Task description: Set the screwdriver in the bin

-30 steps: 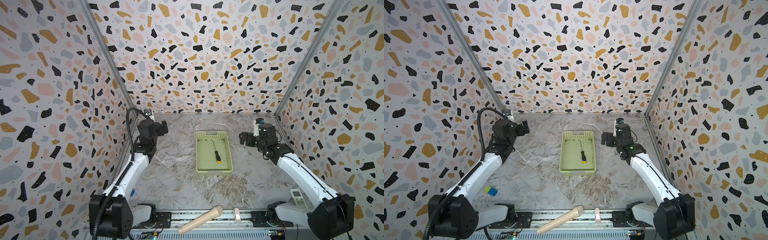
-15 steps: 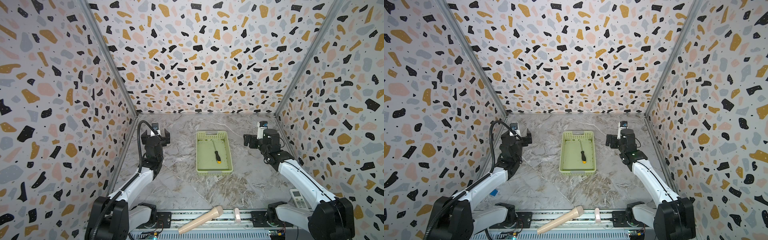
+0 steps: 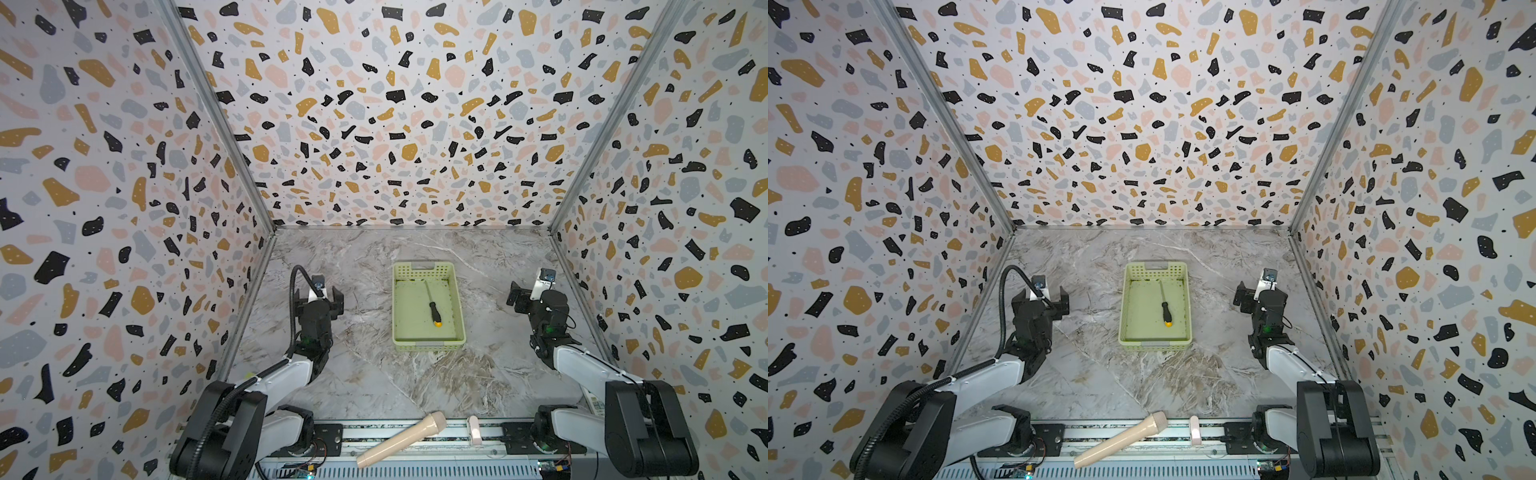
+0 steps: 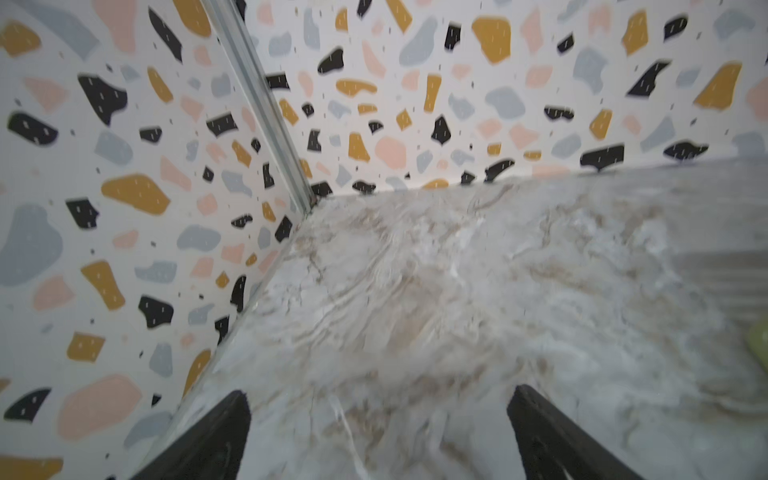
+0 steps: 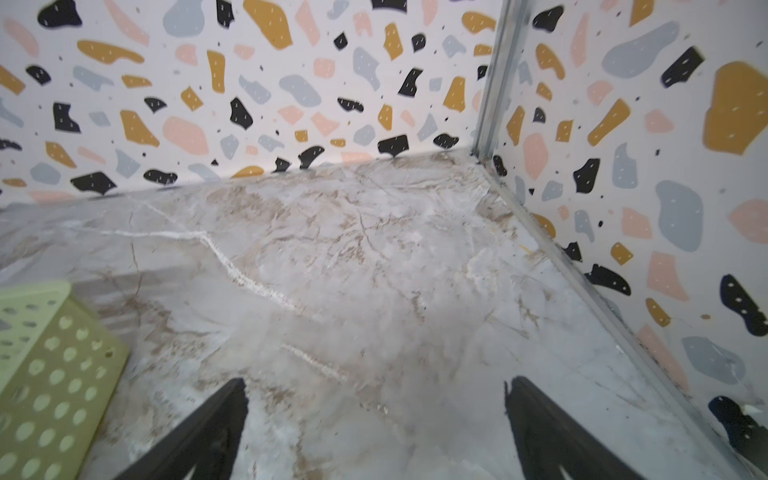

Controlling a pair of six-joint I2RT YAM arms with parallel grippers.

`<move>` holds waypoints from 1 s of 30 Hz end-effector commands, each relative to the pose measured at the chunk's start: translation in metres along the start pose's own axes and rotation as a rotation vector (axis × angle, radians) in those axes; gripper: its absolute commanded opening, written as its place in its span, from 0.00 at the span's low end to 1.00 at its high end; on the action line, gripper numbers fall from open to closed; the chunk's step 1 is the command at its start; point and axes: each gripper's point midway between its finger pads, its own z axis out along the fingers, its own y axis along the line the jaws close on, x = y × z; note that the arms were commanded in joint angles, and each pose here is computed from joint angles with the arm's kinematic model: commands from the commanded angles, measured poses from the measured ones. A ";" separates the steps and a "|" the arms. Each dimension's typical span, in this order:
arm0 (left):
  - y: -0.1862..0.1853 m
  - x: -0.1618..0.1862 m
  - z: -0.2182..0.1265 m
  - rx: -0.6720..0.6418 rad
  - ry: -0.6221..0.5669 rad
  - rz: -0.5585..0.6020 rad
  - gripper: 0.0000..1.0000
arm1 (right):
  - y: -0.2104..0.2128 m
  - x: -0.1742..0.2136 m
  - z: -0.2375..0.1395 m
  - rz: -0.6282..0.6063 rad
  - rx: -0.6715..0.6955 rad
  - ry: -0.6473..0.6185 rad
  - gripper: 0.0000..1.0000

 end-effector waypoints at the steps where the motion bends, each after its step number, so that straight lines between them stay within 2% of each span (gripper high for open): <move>1: 0.016 -0.042 -0.012 -0.043 -0.157 -0.107 0.99 | 0.005 -0.021 -0.001 -0.011 -0.046 -0.132 0.99; 3: 0.016 -0.035 -0.011 -0.048 -0.129 -0.067 1.00 | 0.013 -0.013 0.004 -0.055 -0.085 -0.112 0.99; 6: 0.020 -0.022 -0.015 -0.066 -0.137 -0.077 0.99 | 0.014 -0.001 0.007 -0.070 -0.095 -0.072 0.99; 10: 0.015 -0.013 -0.012 -0.045 -0.147 -0.065 1.00 | 0.012 0.008 0.004 -0.071 -0.089 -0.097 0.99; 15: 0.004 -0.008 -0.004 -0.006 -0.149 -0.048 0.99 | 0.022 0.021 0.004 -0.098 -0.150 -0.106 0.99; 20: 0.005 -0.002 0.011 0.016 -0.114 -0.069 0.99 | 0.024 0.026 -0.006 -0.104 -0.171 -0.162 0.99; 24: 0.007 0.003 0.018 0.068 -0.125 -0.118 1.00 | 0.030 0.028 -0.007 -0.119 -0.203 -0.159 0.99; 27: 0.008 0.006 0.016 0.114 -0.142 -0.138 0.99 | 0.048 0.033 -0.003 -0.178 -0.302 -0.126 0.99; 30: 0.007 0.007 0.018 0.130 -0.130 -0.136 1.00 | 0.048 0.032 -0.004 -0.178 -0.300 -0.130 0.99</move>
